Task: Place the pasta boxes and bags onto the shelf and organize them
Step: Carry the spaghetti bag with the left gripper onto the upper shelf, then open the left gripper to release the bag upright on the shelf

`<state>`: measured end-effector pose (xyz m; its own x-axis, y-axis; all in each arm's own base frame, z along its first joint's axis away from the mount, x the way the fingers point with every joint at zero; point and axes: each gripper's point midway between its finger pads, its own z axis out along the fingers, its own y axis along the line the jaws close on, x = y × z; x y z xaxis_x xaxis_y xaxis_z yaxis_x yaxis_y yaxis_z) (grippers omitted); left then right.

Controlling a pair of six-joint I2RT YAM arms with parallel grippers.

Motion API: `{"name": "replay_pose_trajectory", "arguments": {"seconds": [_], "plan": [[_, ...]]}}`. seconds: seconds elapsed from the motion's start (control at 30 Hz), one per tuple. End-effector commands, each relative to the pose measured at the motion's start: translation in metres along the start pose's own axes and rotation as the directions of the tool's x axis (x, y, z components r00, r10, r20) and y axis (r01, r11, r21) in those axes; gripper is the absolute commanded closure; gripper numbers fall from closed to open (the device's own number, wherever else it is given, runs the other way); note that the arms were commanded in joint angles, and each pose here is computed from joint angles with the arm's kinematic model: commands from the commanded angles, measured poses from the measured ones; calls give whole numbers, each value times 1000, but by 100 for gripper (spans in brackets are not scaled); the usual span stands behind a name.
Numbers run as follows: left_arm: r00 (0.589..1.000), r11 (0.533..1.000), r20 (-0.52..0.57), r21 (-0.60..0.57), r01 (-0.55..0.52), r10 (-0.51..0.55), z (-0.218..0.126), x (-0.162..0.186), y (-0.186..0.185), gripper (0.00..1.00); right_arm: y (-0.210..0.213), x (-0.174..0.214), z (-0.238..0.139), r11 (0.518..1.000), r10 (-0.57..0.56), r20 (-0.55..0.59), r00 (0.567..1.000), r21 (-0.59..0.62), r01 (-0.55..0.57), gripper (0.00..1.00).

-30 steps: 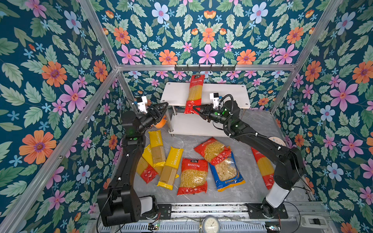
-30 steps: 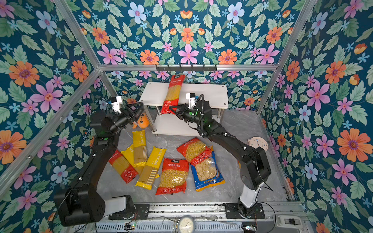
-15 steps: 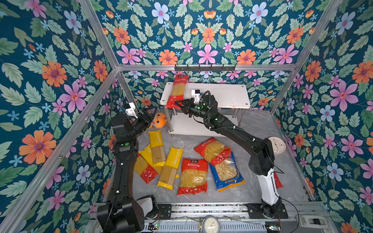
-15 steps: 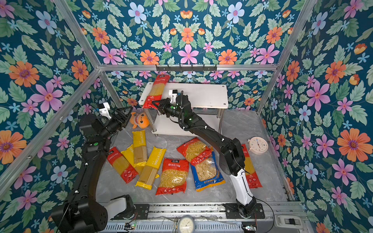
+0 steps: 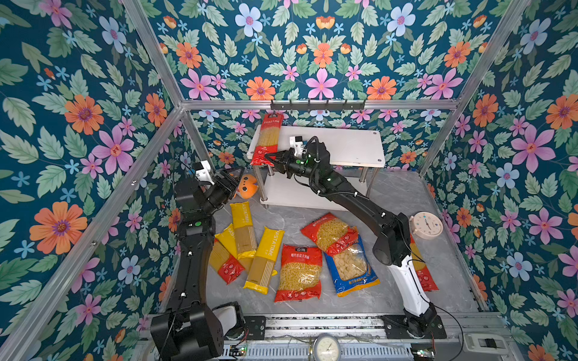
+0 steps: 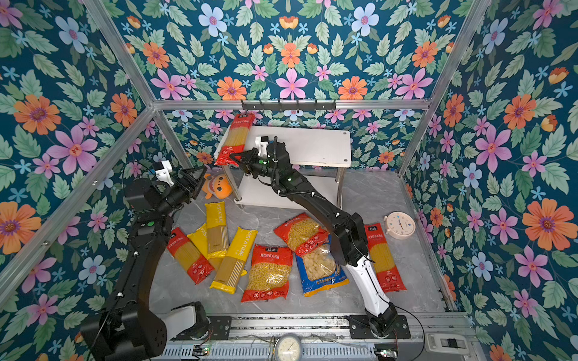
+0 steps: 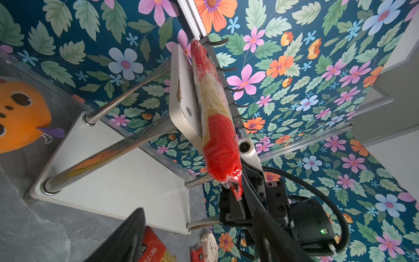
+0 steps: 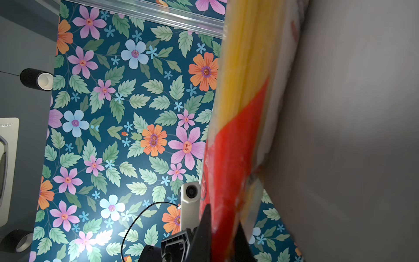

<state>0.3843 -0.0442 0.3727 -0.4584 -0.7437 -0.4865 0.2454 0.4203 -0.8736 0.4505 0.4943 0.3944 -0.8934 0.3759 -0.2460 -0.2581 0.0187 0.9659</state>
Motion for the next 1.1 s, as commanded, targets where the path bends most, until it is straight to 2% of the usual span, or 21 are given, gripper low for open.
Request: {"name": "replay_pose_trajectory", "arguments": {"seconds": [0.0,0.07,0.13,0.3,0.5,0.83,1.07], "plan": [[999,997,31,81,16,-18,3,-9,-15,22,1,8,3,1000,9,-23,1000,1,-9,91],[997,988,48,147,49,-56,8,-15,-26,22,2,9,4,1000,8,-25,1000,-2,-8,77],[998,984,38,175,41,-48,18,-13,-36,22,4,10,2,1000,5,-28,1000,-2,-5,68],[1000,992,-24,130,8,-5,46,10,-37,23,11,16,-9,1000,-22,-32,999,-3,22,49],[999,991,-39,132,23,-18,61,15,-34,30,13,29,-32,998,-65,-47,997,-16,64,43],[998,994,-17,91,59,-58,75,11,-19,48,-25,54,-76,997,-57,-36,998,56,59,43],[997,994,35,88,68,-71,74,-3,-21,73,-68,70,-103,988,-25,-32,999,150,30,43]]}}
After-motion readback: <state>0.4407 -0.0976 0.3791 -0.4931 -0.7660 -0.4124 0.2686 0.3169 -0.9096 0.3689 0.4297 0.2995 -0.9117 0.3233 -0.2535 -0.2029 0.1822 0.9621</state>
